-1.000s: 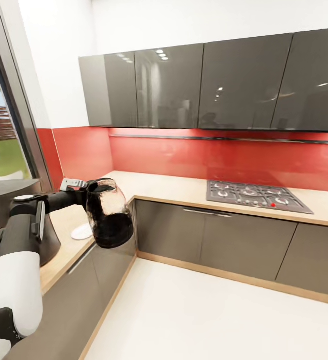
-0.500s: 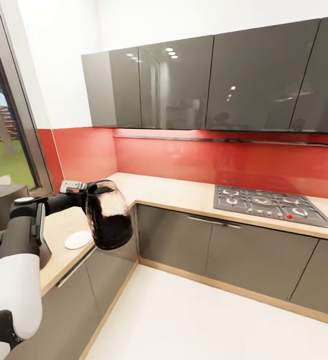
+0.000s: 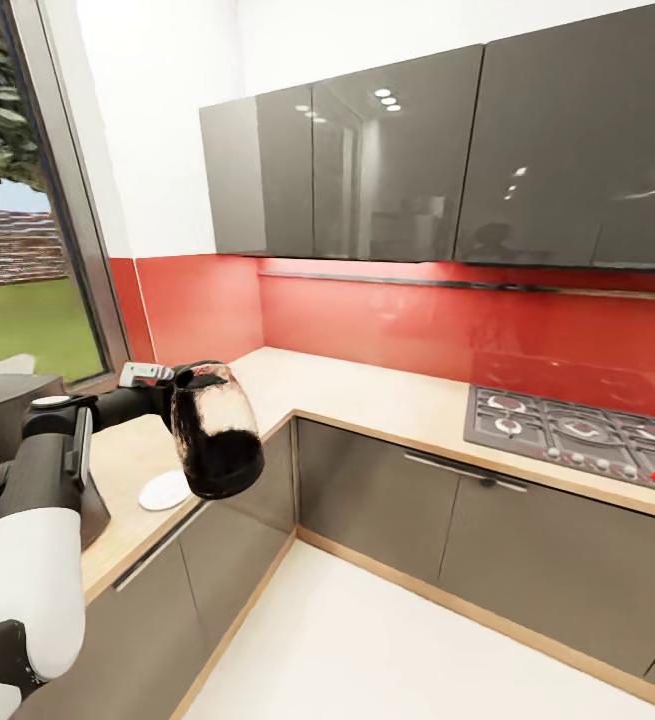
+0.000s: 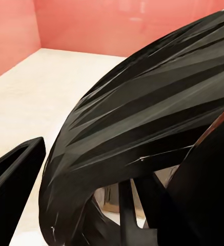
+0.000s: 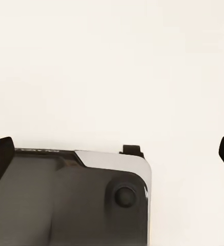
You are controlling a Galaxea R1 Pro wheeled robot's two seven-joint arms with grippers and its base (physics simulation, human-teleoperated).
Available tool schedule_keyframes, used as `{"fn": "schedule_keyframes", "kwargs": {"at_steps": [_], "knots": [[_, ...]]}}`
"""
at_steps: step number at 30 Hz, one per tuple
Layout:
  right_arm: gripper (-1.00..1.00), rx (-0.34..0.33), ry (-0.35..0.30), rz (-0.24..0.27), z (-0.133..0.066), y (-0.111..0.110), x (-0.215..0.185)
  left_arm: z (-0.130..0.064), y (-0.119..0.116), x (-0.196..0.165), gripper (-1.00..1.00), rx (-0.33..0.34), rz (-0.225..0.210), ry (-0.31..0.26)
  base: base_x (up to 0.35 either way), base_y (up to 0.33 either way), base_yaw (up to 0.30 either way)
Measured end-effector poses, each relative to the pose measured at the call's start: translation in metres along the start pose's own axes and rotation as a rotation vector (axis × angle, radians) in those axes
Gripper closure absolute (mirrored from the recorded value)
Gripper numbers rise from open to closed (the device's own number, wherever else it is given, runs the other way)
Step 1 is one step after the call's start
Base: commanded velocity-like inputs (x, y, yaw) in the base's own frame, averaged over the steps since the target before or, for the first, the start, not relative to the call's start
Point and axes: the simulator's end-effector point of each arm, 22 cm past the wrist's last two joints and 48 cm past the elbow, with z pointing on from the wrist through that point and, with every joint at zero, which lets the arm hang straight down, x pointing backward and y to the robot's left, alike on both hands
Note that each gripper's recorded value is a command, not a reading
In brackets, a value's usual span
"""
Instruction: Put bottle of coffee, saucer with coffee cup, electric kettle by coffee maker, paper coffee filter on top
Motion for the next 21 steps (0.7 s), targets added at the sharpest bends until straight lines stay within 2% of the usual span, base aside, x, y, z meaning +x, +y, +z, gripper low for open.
{"fn": "schedule_keyframes", "kwargs": {"at_steps": [14, 18, 21], "knots": [[-1.0, 0.001, 0.002, 0.0, 0.0, 0.0, 0.001, 0.0, 0.002, 0.001, 1.0, -0.008, 0.001, 0.002, 0.185, -0.225, 0.002], [-1.0, 0.001, 0.002, 0.0, 0.0, 0.0, 0.001, -0.001, 0.018, 0.0, 1.0, -0.079, 0.001, 0.0, 0.187, -0.226, 0.034], [-1.0, 0.001, 0.002, 0.0, 0.0, 0.0, 0.001, -0.001, 0.028, 0.001, 1.0, -0.126, 0.0, 0.0, 0.201, -0.226, 0.22]]}}
